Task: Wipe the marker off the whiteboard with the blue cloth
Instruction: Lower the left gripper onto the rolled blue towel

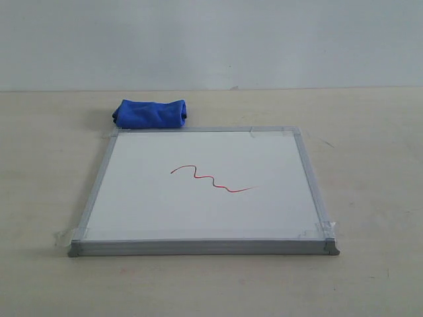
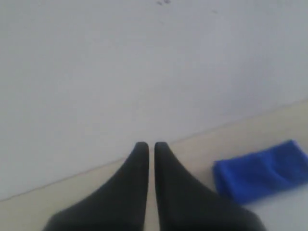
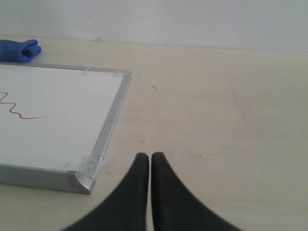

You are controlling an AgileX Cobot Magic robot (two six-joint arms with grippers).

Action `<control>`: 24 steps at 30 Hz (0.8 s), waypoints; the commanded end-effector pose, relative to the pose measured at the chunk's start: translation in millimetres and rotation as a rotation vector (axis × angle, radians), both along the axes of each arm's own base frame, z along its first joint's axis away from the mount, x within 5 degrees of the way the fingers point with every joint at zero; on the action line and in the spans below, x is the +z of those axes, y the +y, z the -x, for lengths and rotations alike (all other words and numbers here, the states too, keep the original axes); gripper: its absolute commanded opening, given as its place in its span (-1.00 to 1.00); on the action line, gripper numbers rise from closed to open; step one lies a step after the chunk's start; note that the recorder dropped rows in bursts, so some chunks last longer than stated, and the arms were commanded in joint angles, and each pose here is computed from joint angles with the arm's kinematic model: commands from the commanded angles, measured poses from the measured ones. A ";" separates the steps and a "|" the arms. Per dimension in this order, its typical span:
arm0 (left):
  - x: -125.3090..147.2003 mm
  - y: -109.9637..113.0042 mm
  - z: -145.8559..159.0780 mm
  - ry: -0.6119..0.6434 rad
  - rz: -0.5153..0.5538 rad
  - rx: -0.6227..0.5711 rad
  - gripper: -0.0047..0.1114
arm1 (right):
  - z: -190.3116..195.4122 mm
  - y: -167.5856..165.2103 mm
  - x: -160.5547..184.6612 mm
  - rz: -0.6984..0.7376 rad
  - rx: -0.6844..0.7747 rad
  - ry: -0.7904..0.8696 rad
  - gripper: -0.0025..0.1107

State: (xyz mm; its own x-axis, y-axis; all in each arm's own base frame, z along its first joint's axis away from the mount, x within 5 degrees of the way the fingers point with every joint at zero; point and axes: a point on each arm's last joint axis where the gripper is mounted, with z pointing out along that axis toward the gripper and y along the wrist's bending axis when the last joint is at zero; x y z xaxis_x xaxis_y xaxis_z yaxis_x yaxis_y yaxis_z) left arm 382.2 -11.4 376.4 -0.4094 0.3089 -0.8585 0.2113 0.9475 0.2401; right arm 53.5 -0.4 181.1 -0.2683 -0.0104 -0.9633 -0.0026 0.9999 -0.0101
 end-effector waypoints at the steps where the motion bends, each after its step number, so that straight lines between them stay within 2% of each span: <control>1: -12.3 -33.3 -26.7 0.154 0.068 -0.357 -0.84 | 0.0 -0.1 1.1 0.002 -0.002 -0.015 -0.96; 5: -33.9 -37.0 -57.3 0.245 0.108 -0.381 -0.84 | 0.0 -0.1 1.1 0.002 -0.002 -0.015 -0.96; 13: -106.0 -41.5 -90.9 0.391 0.024 -0.417 -0.84 | 0.0 -0.1 1.1 0.002 -0.002 -0.015 -0.96; 19: -155.7 -62.3 -106.8 0.435 -0.004 -0.441 -0.84 | 0.0 -0.1 1.1 0.002 -0.002 -0.015 -0.96; 21: -167.6 -71.2 -110.6 0.434 -0.030 -0.447 -0.76 | 0.0 -0.1 1.1 0.002 -0.002 -0.015 -0.96; 24: -176.6 -80.3 -117.1 0.410 -0.061 -0.449 -0.47 | 0.0 -0.1 1.1 0.002 -0.002 -0.015 -0.96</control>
